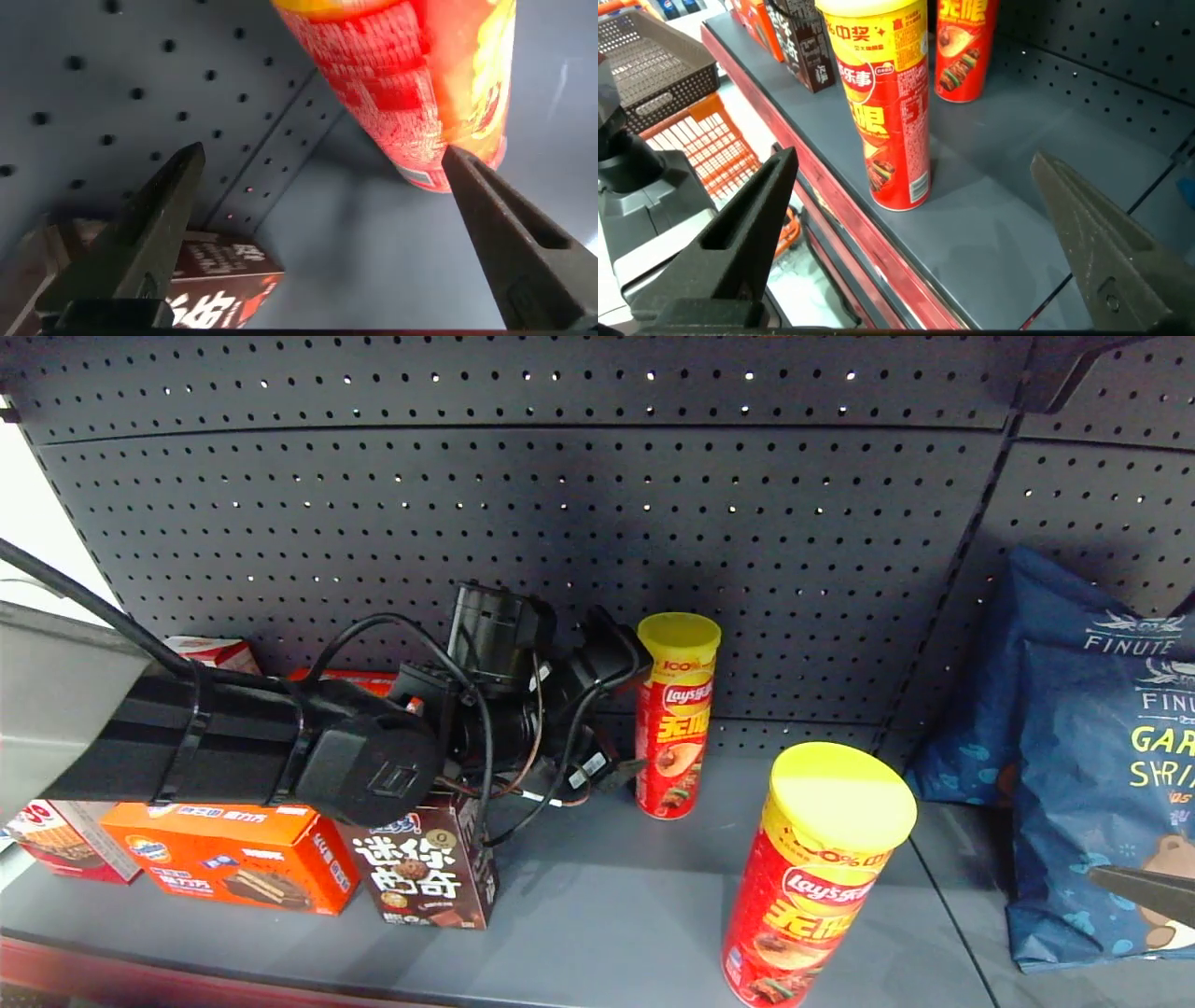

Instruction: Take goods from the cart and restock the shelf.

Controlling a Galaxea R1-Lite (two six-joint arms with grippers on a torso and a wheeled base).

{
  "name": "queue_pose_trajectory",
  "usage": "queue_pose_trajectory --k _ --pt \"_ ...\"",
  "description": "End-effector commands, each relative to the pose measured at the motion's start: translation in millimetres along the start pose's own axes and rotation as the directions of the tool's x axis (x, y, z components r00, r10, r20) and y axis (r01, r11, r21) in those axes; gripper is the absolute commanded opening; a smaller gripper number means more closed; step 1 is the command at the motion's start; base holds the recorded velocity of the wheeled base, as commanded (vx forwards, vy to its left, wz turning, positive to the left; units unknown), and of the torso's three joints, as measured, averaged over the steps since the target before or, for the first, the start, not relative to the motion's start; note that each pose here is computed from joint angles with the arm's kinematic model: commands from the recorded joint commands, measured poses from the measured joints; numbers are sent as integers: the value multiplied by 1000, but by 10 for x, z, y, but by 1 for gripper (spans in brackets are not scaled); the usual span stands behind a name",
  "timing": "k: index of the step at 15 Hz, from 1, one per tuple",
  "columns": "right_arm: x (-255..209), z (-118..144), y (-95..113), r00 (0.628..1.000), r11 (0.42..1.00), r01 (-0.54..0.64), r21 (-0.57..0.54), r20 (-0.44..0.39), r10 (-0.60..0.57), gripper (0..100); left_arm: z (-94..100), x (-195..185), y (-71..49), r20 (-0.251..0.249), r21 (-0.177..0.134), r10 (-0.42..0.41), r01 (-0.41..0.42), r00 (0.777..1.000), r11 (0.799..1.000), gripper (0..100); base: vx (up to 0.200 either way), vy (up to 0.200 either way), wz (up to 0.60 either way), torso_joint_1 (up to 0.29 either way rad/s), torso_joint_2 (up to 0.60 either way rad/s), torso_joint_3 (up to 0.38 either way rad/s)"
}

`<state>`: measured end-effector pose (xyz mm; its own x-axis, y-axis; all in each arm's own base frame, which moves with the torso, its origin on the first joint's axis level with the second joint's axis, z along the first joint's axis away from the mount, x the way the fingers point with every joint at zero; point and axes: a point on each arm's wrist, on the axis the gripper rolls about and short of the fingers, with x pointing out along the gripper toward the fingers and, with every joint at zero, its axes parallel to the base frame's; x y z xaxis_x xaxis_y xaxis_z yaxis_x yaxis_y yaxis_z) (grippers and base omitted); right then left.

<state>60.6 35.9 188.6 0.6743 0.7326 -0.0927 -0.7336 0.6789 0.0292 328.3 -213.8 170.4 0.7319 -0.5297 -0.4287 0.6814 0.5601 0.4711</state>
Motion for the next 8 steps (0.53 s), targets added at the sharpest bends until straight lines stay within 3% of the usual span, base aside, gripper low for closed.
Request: queue_pose_trajectory --k 1,8 --pt "-6 2 2 1000 1000 0 -1 3 0 100 -34 36 -16 -11 -1 -7 7 1000 1000 100 0 0 0 0 0 0" --pt "-19 0 9 1000 1000 -2 -3 7 2 100 -44 -79 -19 -31 -4 20 -20 999 1000 100 0 0 0 0 0 0"
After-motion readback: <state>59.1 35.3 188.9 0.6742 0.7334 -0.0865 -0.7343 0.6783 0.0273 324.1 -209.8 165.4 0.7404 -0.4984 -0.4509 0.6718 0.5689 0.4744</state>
